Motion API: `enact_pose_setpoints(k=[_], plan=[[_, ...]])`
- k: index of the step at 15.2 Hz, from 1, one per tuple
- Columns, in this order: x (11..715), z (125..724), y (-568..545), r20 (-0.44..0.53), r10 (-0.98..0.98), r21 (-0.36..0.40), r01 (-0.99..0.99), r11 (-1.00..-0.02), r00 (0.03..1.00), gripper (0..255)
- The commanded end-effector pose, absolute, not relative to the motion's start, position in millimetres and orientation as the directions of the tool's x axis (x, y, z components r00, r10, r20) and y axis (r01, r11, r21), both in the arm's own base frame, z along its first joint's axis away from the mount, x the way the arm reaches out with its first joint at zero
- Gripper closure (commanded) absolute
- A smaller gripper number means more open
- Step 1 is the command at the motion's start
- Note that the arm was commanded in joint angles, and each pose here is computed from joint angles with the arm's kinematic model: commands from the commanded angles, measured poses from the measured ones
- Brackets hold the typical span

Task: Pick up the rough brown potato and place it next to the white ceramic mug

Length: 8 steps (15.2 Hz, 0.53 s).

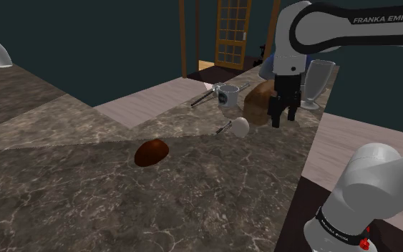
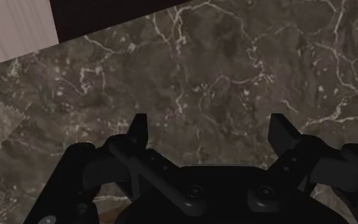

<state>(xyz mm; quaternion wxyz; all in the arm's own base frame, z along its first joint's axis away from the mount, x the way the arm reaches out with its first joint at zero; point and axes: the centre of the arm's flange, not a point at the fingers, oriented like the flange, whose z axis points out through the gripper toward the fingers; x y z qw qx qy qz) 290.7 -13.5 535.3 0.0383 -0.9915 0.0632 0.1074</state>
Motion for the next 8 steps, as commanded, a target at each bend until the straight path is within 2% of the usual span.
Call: enact_pose_setpoints(k=[1,8], plan=[[291,535,-14,-0.218,-0.117,-0.062,-0.134,-0.989,0.969,0],[273,531,72,-0.139,-0.377,-0.084,-0.390,-0.917,0.916,0]])
